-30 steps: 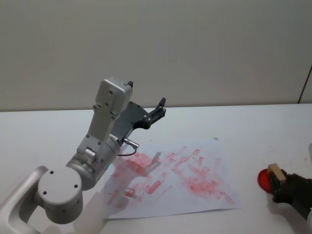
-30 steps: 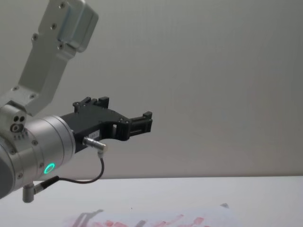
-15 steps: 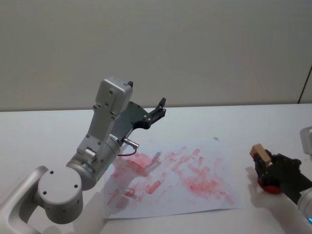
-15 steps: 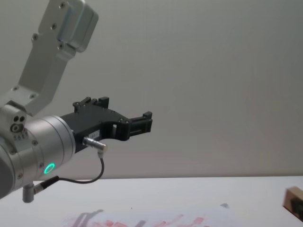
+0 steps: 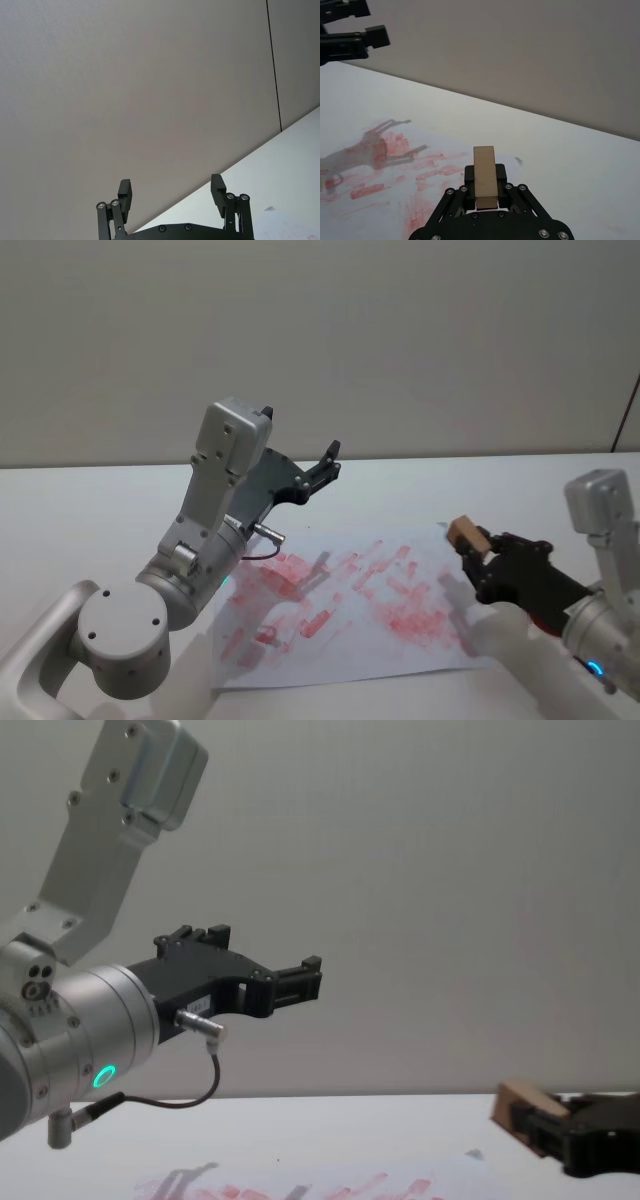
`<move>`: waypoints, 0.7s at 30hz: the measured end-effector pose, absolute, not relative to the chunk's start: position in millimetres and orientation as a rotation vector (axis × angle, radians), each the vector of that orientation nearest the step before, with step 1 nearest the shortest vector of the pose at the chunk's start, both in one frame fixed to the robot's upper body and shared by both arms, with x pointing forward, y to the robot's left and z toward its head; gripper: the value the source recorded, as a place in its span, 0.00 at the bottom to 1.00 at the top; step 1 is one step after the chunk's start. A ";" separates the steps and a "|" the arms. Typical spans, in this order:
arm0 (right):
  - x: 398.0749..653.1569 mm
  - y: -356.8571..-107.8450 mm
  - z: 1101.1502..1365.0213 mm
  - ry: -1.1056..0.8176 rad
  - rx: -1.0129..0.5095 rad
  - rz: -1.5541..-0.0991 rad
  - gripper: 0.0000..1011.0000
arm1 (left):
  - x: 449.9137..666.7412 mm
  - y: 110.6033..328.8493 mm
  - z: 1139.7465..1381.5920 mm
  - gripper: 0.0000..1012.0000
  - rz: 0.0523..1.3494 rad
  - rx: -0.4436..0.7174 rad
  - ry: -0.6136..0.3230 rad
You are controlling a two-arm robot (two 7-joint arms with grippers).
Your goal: Use the one hand to pick up the stamp and affix it onto the A4 paper.
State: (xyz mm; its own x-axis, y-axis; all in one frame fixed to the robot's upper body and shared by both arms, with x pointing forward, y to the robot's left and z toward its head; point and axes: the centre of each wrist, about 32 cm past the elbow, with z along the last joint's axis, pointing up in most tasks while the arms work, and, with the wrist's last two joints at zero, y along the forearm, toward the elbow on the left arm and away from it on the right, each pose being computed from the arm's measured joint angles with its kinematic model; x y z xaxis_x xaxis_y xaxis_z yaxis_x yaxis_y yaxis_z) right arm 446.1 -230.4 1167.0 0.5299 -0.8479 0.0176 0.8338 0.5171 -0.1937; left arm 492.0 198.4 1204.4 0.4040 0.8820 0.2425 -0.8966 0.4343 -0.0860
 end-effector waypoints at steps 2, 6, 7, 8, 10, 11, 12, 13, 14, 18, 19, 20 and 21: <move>449.7 -228.0 1166.9 0.089 -0.184 -0.990 0.21 | 492.0 198.4 1204.4 0.99 1.124 0.061 -0.268; 458.4 -221.7 1164.1 0.123 -0.190 -0.934 0.21 | 492.0 198.4 1204.4 0.99 1.124 0.061 -0.268; 460.2 -220.3 1163.4 0.130 -0.192 -0.927 0.21 | 492.0 198.4 1204.4 0.99 1.124 0.061 -0.268; 461.5 -219.3 1162.9 0.137 -0.194 -0.919 0.21 | 492.0 198.4 1204.4 0.99 1.124 0.061 -0.268; 465.6 -216.1 1160.5 0.160 -0.203 -0.895 0.21 | 492.0 198.4 1204.4 0.99 1.124 0.061 -0.268; 466.7 -215.3 1160.0 0.166 -0.207 -0.889 0.21 | 492.0 198.4 1204.4 0.99 1.124 0.061 -0.268; 469.7 -213.0 1158.3 0.182 -0.217 -0.875 0.21 | 492.0 198.4 1204.4 0.99 1.124 0.061 -0.268; 471.0 -212.0 1157.7 0.188 -0.220 -0.871 0.21 | 492.0 198.4 1204.4 0.99 1.124 0.061 -0.268; 472.3 -211.0 1156.8 0.195 -0.227 -0.865 0.21 | 492.0 198.4 1204.4 0.99 1.124 0.061 -0.268; 478.0 -206.5 1152.7 0.221 -0.257 -0.842 0.21 | 492.0 198.4 1204.4 0.99 1.124 0.061 -0.268; 478.8 -205.8 1151.7 0.225 -0.263 -0.839 0.21 | 492.0 198.4 1204.4 0.99 1.124 0.061 -0.268; 480.7 -203.9 1149.9 0.233 -0.276 -0.831 0.21 | 492.0 198.4 1204.4 0.99 1.124 0.061 -0.268; 481.5 -203.1 1149.2 0.236 -0.281 -0.828 0.21 | 492.0 198.4 1204.4 0.99 1.124 0.061 -0.268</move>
